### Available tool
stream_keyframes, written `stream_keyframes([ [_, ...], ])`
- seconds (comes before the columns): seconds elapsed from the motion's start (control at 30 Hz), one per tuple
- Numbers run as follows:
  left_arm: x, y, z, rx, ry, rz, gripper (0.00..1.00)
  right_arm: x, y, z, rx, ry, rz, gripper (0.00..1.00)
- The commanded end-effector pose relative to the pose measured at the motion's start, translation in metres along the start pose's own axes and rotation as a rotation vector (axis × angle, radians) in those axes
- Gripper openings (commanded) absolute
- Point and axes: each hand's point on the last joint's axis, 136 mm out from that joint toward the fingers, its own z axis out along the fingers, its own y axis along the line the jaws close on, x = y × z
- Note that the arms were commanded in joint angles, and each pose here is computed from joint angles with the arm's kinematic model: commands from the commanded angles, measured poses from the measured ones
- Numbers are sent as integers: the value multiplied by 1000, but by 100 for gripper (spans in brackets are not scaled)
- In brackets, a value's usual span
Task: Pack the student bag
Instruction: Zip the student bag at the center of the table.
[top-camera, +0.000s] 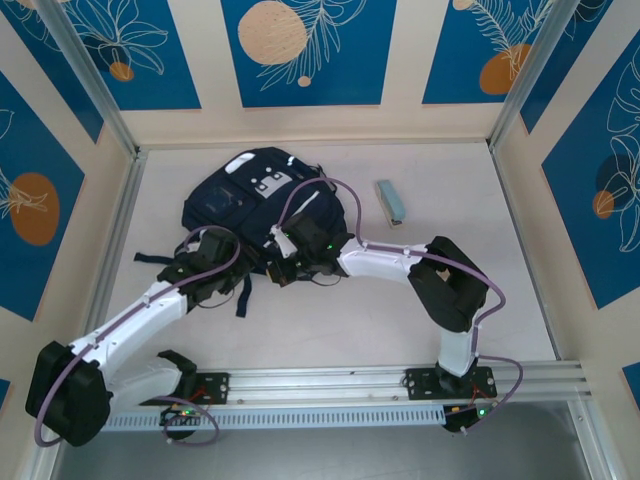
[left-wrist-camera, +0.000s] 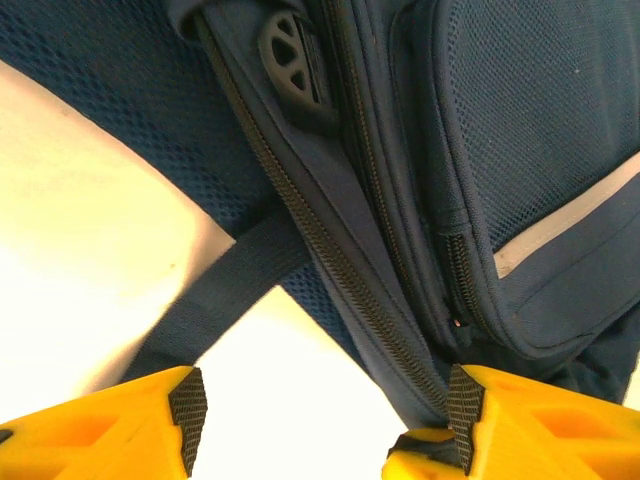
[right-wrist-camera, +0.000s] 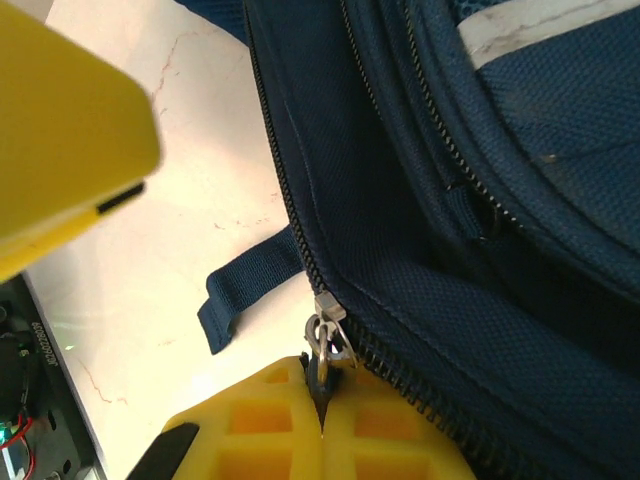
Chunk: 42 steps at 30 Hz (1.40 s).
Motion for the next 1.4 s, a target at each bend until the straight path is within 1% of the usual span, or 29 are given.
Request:
stream_keyframes([
  [0.0, -2, -11, 9, 64, 2, -124, 67, -17, 26, -7, -89, -38, -12, 0],
  [0.27, -3, -23, 30, 82, 9, -145, 66, -11, 28, -12, -93, -31, -10, 0],
  [0.43, -2, -17, 44, 47, 7, -177, 61, -8, 28, -14, -79, -26, -7, 0],
  [0.47, -3, -15, 46, 38, -1, -178, 58, -6, 27, -15, -69, -23, -8, 0],
  [0.57, -5, -6, 51, -2, -23, -172, 45, 0, 18, -21, 7, -23, -7, 0],
  [0.67, -10, 4, 55, -46, -56, -150, 29, 9, 0, -31, 99, -31, -8, 0],
  [0.73, -12, 15, 56, -88, -69, -127, 16, 17, -16, -40, 162, -32, -17, 0],
  [0.83, -13, 26, 58, -120, -71, -100, 9, 27, -44, -58, 272, -31, -35, 0],
  [1.0, -14, 34, 56, -139, -67, -76, 7, 36, -87, -90, 398, -46, -17, 0],
  [1.13, -15, 35, 51, -144, -65, -46, 7, 35, -116, -108, 446, -68, 59, 0],
  [1.23, -14, 31, 48, -126, -47, -26, 8, 30, -113, -112, 413, -77, 72, 0],
  [1.37, -10, 17, 50, -84, -9, 0, 7, 36, -81, -100, 275, -54, 32, 0],
])
